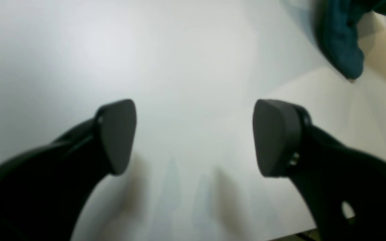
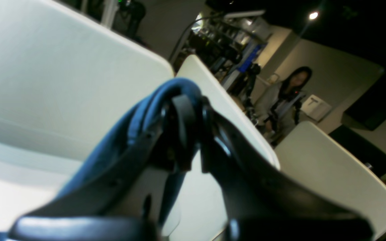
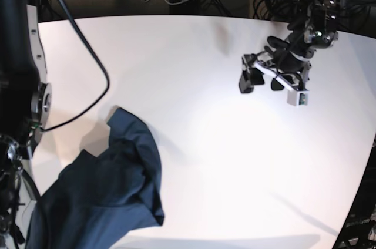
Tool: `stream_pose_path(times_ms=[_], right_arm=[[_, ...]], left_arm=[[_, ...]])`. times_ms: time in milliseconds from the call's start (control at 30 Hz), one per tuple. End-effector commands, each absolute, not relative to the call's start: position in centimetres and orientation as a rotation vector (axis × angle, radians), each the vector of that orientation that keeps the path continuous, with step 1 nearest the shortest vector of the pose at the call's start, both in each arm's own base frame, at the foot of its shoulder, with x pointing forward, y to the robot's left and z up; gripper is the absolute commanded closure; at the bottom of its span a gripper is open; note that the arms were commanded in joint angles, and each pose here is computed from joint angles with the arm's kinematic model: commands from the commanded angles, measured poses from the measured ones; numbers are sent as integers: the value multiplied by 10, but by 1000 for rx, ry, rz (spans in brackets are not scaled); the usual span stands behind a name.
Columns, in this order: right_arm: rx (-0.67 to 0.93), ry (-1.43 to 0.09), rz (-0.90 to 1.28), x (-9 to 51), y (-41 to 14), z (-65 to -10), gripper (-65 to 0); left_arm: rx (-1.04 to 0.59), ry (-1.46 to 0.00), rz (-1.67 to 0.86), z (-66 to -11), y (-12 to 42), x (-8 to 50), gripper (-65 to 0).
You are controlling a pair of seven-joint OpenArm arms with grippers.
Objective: Layout the t-shirt on the table in an organized manner, then fold the t-shirt properly
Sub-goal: 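Lift the t-shirt high with the right gripper and swing it to spread it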
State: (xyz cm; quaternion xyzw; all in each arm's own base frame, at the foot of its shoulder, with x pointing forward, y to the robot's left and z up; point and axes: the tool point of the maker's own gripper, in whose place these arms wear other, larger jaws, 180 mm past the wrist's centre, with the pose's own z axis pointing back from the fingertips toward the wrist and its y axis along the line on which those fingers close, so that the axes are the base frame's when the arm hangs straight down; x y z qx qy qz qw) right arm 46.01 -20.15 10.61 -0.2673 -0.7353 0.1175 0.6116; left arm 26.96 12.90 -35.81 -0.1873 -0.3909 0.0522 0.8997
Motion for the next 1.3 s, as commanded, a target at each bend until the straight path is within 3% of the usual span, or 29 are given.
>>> stream_pose_path(times_ms=[0,333,533,767,900,1033,1267], right_arm=[[-617,-1775,262,453,-197,130,0],[-326,-1930,470,440,-48,150,0],[-176,-2004,531,422,13,180,0],[-184,-2034,511,419,8,198,0],[-238,-1985,413,423,-39,174,0],[-325,-1892,400,422,-73,117,0],[-356,-1547,422,433,-112,-36,0]], left_arm=[[-399,-863,101,-343,129,282,-532],[-398,-874,103,-340,129,285,-532],[-393,-873,100,-340,131,283,-532],[-352,-889,155,-339,155,283,-532],[-344,-885,155,-340,158,281,-532],[-302,-881,201,-344,179,274,-532],[-216,-917,285,-335,225,272,-533]])
